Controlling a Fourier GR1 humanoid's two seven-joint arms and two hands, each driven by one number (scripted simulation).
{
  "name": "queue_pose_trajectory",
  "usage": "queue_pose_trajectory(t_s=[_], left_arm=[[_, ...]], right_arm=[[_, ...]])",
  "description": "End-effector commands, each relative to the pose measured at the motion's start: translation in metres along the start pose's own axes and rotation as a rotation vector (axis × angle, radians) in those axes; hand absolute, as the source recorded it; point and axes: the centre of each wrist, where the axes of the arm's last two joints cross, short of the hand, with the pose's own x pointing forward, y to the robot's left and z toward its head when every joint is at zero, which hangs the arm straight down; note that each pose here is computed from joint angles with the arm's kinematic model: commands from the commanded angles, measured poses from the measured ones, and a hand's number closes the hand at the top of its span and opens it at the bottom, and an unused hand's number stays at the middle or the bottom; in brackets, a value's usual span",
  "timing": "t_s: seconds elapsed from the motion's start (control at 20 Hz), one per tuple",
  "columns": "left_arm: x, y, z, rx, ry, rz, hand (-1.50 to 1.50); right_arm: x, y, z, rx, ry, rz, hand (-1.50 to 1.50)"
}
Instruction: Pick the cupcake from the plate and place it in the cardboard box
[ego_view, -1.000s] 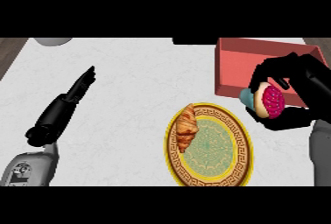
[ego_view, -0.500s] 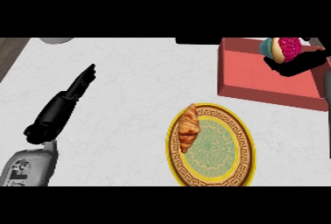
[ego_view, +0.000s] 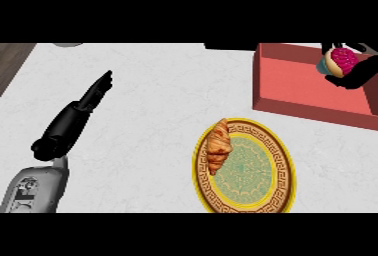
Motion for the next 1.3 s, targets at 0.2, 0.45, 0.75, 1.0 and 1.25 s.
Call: queue_pose_trajectory(t_s=[0.2, 0.45, 0.75, 1.0, 1.25], left_arm=[[0.0, 0.002, -0.001, -0.028, -0.02, 0.009, 0.0], [0.008, 0.004, -0.003, 0.007, -0.004, 0.003, 0.0], [0.006, 0.003, -0.004, 0.005, 0.0, 0.002, 0.0], [0.002, -0.003, -0.001, -0.007, 0.003, 0.013, 0.0], [0.009, -0.013, -0.006, -0.007, -0.024, 0.019, 0.0]], right_arm=[[-0.046, 0.005, 0.012, 0.247, 0.086, 0.051, -1.5], [-0.049, 0.007, 0.01, 0.276, -0.135, -0.049, -1.5], [-0.05, 0.019, 0.0, -0.068, -0.319, -0.556, -1.5], [-0.056, 0.023, -0.001, -0.161, -0.227, -0.953, -1.5], [-0.078, 0.007, 0.03, -0.258, -0.106, -1.084, -1.5]])
